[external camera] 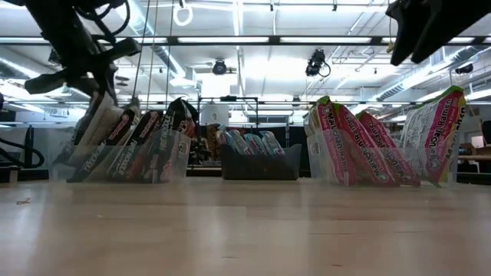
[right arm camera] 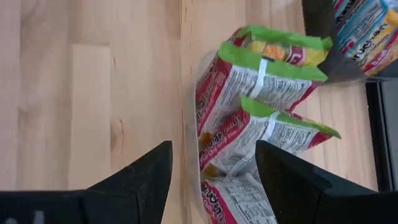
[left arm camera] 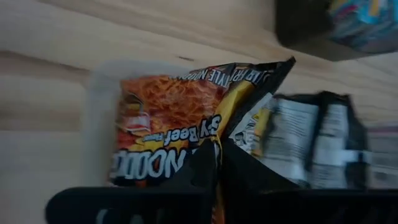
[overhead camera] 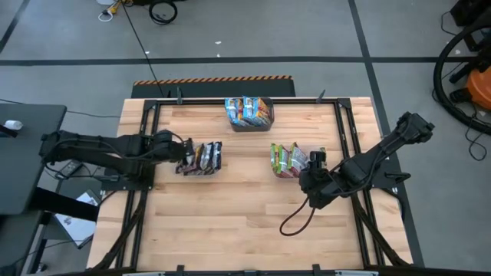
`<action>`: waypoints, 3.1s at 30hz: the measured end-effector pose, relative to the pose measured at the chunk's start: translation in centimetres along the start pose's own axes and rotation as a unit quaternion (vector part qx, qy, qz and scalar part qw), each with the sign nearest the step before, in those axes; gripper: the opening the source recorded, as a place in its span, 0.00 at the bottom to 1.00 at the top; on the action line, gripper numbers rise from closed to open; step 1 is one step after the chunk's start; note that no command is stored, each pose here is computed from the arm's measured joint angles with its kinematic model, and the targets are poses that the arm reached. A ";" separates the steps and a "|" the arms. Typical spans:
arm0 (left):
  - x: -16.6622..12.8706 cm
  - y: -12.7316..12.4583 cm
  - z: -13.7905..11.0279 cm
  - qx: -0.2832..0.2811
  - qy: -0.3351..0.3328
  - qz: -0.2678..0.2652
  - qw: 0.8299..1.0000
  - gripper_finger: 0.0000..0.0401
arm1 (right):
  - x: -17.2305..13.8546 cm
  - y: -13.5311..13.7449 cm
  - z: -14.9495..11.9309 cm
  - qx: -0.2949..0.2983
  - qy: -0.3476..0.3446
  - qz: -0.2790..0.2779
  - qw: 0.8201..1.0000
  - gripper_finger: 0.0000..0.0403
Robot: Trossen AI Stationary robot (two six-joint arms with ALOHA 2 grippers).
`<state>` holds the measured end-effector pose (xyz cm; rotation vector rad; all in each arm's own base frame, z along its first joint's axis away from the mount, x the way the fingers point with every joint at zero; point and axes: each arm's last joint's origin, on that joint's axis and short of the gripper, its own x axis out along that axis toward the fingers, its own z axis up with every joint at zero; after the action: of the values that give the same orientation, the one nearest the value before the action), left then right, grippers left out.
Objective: Sort Maruchan noodles
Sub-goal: Put the black noodle pack into the left transparent bin, then return to Home Position
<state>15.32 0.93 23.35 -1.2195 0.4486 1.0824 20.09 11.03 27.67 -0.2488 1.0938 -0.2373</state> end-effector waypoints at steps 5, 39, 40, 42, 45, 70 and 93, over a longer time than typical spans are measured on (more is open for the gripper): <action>-0.2 1.1 0.9 0.065 -0.009 0.047 0.997 0.18 | 0.4 0.2 0.1 -0.004 -0.008 0.013 1.000 0.58; -11.0 2.1 5.0 0.276 -0.220 -0.406 0.843 0.02 | -4.0 -13.0 1.3 0.176 -0.509 0.101 0.837 0.09; -11.2 2.5 5.2 0.266 -0.227 -0.405 0.844 0.02 | -3.8 -13.0 1.0 0.187 -0.505 0.076 0.839 0.09; -11.5 3.0 5.5 0.254 -0.236 -0.407 0.845 0.03 | -3.5 -13.1 0.3 0.201 -0.493 0.039 0.845 0.10; -11.8 3.4 5.7 0.257 -0.242 -0.411 0.840 0.05 | -3.0 -13.1 -0.2 0.212 -0.488 0.015 0.847 0.10; -6.6 6.6 2.8 0.391 -0.256 -0.448 0.763 0.06 | 6.3 -8.5 -10.9 0.280 -0.635 0.001 0.720 0.09; 1.2 8.1 -2.7 0.492 -0.118 -0.577 0.641 0.06 | 8.6 -6.2 -11.5 0.204 -0.533 0.008 0.821 0.09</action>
<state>9.62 -1.33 17.26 -0.1553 -0.0541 -0.2195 13.15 1.58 17.39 0.0383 -0.0893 -0.2583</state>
